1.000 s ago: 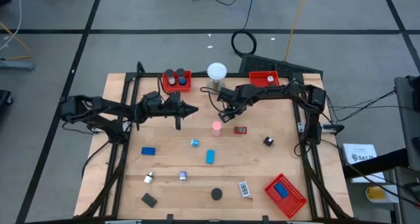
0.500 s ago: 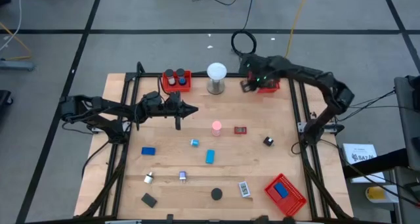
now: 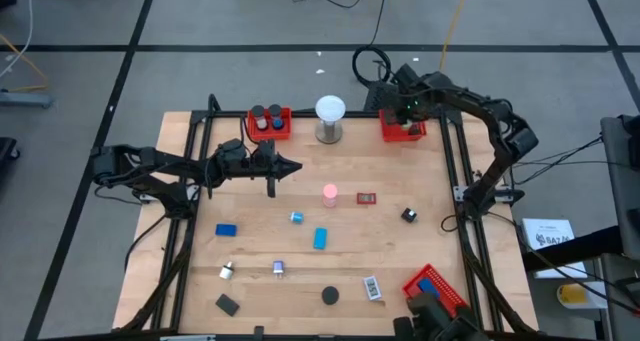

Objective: Pick & Place Office items
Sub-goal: Put the green charger adapter into the top right red bin

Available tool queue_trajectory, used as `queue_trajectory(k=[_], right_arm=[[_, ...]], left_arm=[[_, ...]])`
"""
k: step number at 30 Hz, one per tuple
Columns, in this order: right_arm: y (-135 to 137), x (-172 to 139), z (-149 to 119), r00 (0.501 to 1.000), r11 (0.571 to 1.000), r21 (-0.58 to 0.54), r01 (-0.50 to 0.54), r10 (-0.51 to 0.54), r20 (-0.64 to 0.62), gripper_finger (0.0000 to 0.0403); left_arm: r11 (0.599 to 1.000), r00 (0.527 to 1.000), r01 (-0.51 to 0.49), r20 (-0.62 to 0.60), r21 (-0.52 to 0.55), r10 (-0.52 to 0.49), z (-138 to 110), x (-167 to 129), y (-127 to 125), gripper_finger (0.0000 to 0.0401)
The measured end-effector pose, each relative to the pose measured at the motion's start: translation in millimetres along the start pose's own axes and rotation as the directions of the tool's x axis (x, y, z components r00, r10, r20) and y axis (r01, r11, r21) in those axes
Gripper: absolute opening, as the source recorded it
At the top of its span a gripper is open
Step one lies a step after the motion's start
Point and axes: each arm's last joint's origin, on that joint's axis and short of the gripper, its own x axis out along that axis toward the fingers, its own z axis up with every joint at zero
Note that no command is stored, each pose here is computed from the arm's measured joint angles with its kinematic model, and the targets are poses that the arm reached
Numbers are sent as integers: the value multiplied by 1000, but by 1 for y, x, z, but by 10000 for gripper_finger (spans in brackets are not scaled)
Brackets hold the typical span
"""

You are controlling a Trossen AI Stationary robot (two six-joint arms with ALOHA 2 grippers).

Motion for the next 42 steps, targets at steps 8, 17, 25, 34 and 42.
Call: queue_trajectory(k=[8,17,25,34,42], right_arm=[[-10,26,-8,1000,999,47,-1,1,9,134],[-11,31,-5,999,998,61,-14,11,39,134],[-11,31,-7,1000,998,54,-10,9,27,134],[-12,37,-11,1000,998,60,-9,8,24,134],[-14,45,-16,1000,997,72,-2,1,18,148]], left_arm=[[1000,1000,1,0,-1,-1,0,0,0,3],[1000,1000,0,0,-7,0,0,0,0,3],[1000,1000,0,0,-11,0,0,0,0,4],[1000,1000,0,0,-10,0,0,0,0,2],[1000,1000,0,0,-10,0,0,0,0,3]])
